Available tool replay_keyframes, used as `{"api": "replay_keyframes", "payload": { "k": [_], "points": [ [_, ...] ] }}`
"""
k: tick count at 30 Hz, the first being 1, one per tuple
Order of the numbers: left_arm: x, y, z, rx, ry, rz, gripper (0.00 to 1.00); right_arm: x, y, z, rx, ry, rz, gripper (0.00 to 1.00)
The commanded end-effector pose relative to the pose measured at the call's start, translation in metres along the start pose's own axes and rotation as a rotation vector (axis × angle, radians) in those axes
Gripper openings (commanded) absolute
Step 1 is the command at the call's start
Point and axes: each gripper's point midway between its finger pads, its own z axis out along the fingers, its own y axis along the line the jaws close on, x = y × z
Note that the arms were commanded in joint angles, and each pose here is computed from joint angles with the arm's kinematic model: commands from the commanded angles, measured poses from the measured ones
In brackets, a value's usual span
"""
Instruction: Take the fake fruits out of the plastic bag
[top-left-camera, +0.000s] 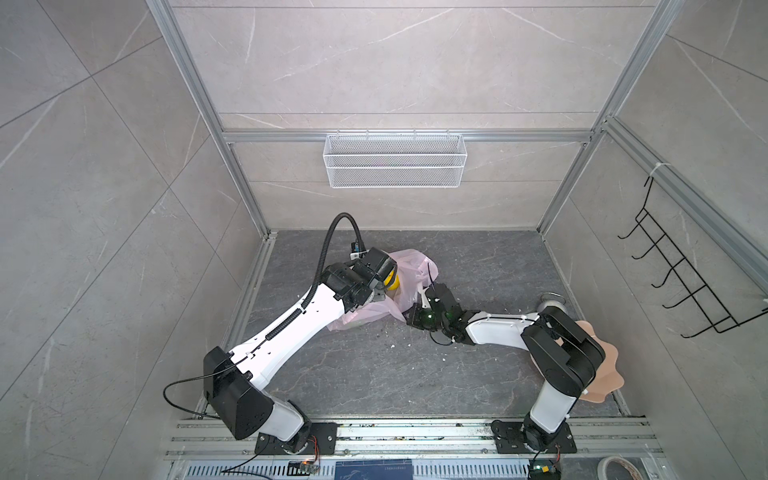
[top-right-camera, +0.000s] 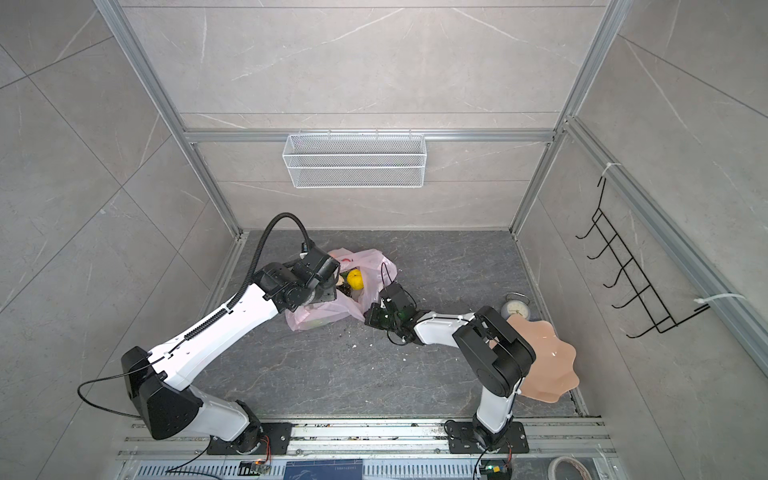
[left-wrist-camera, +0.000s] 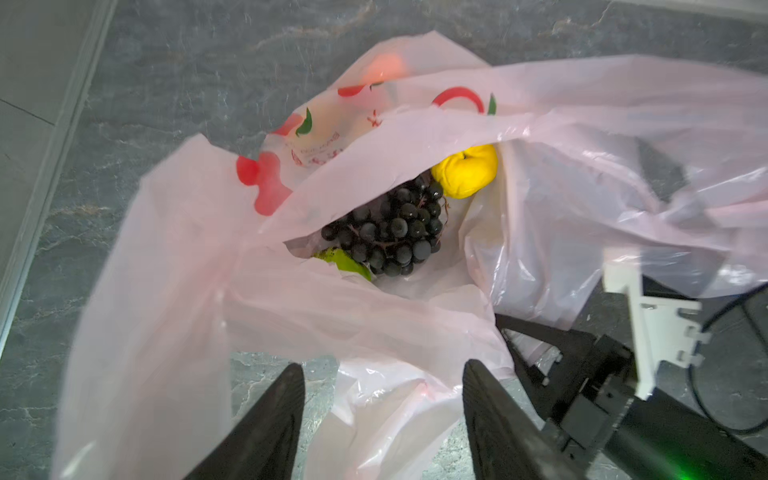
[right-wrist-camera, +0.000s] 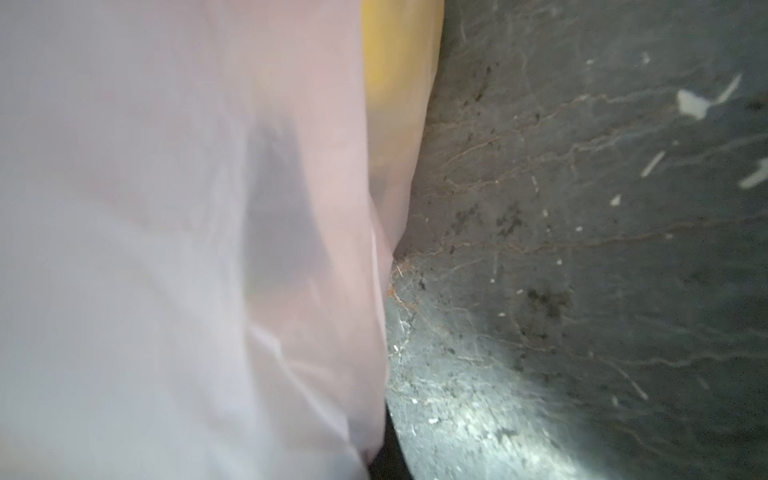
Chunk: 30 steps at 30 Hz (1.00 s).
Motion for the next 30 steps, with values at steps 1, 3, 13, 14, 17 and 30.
{"api": "replay_keyframes", "payload": {
  "k": [1,3,13,14,17,30],
  "points": [
    [0.012,0.0,0.017,0.168,0.059,-0.16,0.59,-0.009,0.009,-0.01,0.003,-0.033,-0.045,0.02],
    [0.012,-0.016,0.007,0.291,0.024,-0.175,0.6,-0.008,0.008,-0.009,0.011,-0.03,-0.054,0.02],
    [-0.023,-0.024,-0.047,0.096,-0.185,-0.081,0.65,0.001,0.011,0.004,0.013,-0.017,-0.089,0.02],
    [-0.029,-0.024,-0.047,0.078,-0.196,-0.072,0.65,0.001,0.013,0.004,0.012,-0.019,-0.093,0.02],
    [-0.043,-0.018,-0.028,-0.038,-0.184,-0.021,0.66,0.004,0.014,0.003,0.013,-0.022,-0.094,0.02],
    [-0.022,0.039,0.054,-0.483,0.071,0.2,0.87,0.003,0.018,-0.005,0.012,-0.043,-0.107,0.03]
  ]
}}
